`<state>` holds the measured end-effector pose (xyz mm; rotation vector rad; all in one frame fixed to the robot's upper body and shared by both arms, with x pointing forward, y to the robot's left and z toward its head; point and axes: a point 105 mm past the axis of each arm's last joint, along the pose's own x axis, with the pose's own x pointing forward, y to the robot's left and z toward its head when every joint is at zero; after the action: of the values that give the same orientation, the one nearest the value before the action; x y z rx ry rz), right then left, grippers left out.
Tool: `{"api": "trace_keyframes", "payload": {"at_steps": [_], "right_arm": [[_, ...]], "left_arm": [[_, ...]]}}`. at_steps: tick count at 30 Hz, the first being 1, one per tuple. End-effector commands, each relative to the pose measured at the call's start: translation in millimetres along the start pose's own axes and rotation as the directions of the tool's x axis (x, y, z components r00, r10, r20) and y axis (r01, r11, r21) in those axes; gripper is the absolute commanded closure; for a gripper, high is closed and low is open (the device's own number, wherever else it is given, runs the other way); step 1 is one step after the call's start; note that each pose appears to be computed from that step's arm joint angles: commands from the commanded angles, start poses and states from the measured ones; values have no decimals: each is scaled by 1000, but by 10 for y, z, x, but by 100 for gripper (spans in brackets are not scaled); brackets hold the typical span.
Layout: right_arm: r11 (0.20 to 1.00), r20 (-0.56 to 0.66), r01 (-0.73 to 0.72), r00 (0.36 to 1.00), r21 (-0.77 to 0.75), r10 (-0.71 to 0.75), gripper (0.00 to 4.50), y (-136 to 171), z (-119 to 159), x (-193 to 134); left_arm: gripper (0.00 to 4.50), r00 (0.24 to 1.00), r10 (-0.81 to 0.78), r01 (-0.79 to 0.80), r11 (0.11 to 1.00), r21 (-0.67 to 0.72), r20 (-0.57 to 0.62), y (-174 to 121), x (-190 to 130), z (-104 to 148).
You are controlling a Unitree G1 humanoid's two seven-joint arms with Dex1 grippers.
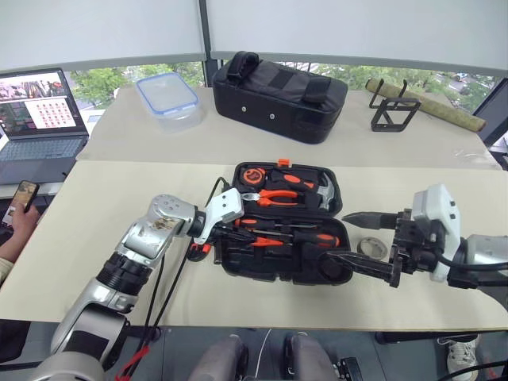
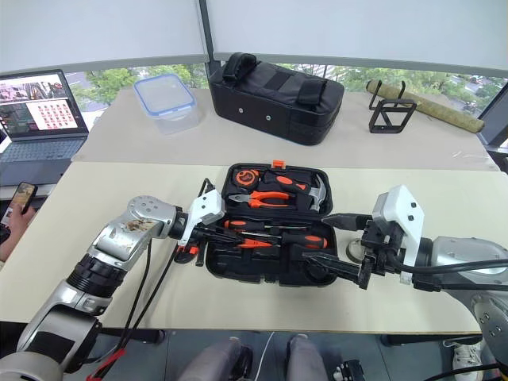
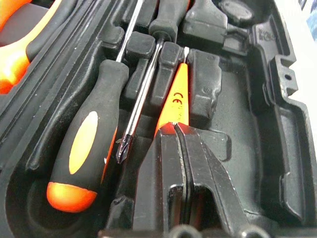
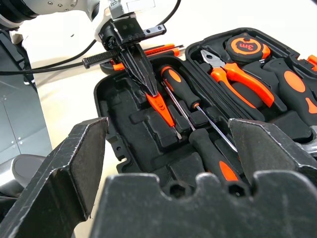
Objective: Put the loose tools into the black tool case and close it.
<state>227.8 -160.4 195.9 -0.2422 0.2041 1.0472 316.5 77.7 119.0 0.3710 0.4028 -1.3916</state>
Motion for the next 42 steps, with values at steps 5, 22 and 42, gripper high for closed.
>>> {"api": "trace_keyframes", "payload": {"at_steps": [5,22,42], "right_arm": [[998,-12,-37,999,-55,36,0,22,61,-17],[970,30,-221,974,-104,225,0,97,295,98],[980,49,-168,984,-104,174,0,227,160,195]], "left_arm": [[335,979,155,-150,988,-45,130,67,-750,393],[3,785,548,-618,665,-418,-288,-134,-1327,-165],[27,748,422,-633,686,-359,-513,44,-564,-637]]}}
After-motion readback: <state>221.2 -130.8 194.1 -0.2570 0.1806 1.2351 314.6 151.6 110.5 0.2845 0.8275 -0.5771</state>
